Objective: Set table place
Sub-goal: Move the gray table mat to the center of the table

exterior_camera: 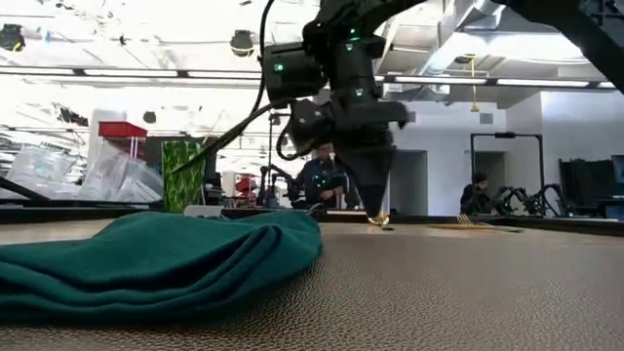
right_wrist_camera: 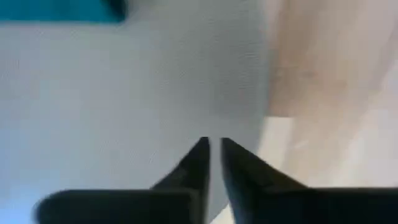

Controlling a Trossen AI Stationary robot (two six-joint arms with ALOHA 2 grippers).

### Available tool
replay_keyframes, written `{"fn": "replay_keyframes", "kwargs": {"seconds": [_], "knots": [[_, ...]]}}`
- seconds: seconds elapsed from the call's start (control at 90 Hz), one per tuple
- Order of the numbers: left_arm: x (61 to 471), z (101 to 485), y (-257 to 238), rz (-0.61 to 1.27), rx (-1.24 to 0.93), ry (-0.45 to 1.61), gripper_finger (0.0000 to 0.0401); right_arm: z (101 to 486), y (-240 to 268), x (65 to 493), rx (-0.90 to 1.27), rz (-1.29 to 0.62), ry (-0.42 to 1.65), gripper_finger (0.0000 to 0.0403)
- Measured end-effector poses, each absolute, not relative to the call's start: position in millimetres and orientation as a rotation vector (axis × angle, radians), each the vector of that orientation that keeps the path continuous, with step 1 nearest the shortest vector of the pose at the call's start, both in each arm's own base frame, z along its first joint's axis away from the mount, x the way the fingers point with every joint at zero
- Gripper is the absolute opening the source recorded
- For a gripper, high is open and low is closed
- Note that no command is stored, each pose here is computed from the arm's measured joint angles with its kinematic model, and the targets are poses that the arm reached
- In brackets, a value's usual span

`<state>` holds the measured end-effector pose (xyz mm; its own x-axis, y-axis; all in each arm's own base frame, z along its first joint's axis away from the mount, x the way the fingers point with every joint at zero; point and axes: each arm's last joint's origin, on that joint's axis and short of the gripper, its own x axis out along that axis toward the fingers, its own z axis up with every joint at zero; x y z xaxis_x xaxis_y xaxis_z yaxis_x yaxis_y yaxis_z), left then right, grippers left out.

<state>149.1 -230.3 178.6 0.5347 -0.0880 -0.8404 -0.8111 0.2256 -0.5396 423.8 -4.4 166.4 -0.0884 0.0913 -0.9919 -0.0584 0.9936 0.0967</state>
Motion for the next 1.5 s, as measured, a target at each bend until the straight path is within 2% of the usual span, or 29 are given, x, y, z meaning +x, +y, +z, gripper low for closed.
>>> {"fn": "replay_keyframes", "kwargs": {"seconds": [0.289,0.522,1.033,1.2,1.356,1.422,1.5], "knots": [[148.0,177.7,-228.3,0.623,-1.24,0.903,0.0082,145.4,28.9,420.5,-0.077,0.157,1.585,0.0],[146.3,176.4,-225.3,0.65,-1.207,0.906,0.0082,138.8,28.1,425.9,-0.121,0.199,1.483,0.0],[147.2,175.0,-219.3,0.72,-1.214,0.888,0.0082,155.5,-71.1,445.3,0.045,0.042,1.303,0.0],[159.2,174.4,-207.4,0.799,-1.239,0.838,0.0082,175.8,-88.1,454.8,0.06,0.05,1.202,0.0],[181.1,176.8,-189.3,0.835,-1.246,0.624,0.0078,215.1,-91.8,460.2,-0.011,0.1,1.145,0.0],[189.0,177.5,-181.3,0.855,-1.237,0.56,0.0062,237.3,-94.3,461.2,-0.059,0.106,1.103,0.0],[196.3,177.9,-175.4,0.862,-1.227,0.553,0.0025,259.2,-98.1,455.3,-0.089,0.102,1.103,0.0]]}}
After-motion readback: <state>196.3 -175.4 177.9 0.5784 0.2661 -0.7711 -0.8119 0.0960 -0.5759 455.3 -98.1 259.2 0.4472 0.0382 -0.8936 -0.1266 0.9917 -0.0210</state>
